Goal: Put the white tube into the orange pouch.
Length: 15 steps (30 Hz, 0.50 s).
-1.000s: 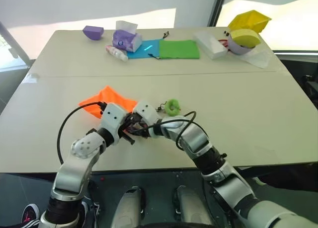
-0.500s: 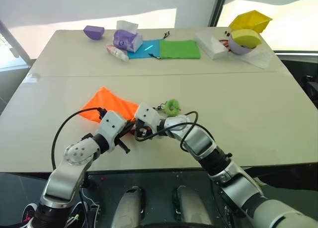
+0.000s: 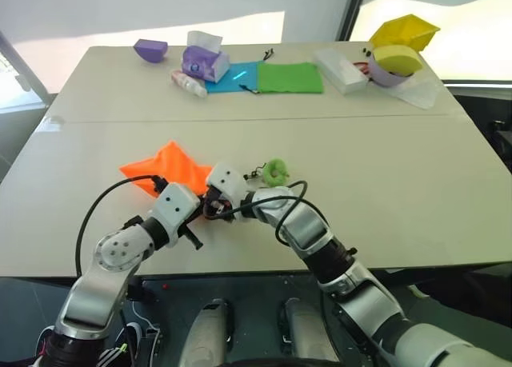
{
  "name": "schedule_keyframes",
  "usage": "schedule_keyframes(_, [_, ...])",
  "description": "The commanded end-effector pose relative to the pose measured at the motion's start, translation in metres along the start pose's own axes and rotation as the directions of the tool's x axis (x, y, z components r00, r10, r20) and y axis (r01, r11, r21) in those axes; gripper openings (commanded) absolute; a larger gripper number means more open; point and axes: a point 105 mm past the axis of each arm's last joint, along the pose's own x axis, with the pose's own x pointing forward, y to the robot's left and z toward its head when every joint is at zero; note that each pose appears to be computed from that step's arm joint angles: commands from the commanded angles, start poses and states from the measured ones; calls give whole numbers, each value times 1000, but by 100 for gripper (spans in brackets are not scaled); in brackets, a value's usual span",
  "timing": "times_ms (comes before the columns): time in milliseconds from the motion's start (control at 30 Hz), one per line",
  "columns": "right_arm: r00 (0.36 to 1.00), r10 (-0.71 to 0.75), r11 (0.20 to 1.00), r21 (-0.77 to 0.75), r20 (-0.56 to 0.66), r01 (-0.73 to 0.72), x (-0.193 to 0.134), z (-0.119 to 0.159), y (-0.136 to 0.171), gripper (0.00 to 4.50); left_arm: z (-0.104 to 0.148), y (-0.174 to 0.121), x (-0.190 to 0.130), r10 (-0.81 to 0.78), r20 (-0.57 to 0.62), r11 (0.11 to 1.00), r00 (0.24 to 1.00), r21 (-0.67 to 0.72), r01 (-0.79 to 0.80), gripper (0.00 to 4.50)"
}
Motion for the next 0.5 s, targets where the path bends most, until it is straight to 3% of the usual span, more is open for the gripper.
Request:
schedule_keyframes(33, [992, 106, 994, -23, 74, -104, -1, 20, 19, 181, 5, -3, 1, -13, 23, 1000, 1000, 23, 12, 0])
schedule_keyframes(167, [988, 114, 993, -2, 102, -115, -1, 21, 21, 181, 5, -1, 1, -6, 21, 1000, 1000, 27, 6, 0])
schedule_keyframes(333, [991, 86, 996, -28, 102, -84, -3, 21, 16, 426, 1, -3, 1, -6, 5, 1000, 1000, 13, 6, 0])
schedule_keyframes(367, [991, 83, 996, -51, 102, -78, -3, 22, 16, 444, 0, -4, 0, -9, 2, 1000, 1000, 13, 9, 0])
schedule_keyframes(500, [989, 120, 991, -64, 91, -114, -17, 19, 15, 444, -7, -4, -5, 0, -12, 1000, 1000, -1, 0, 0])
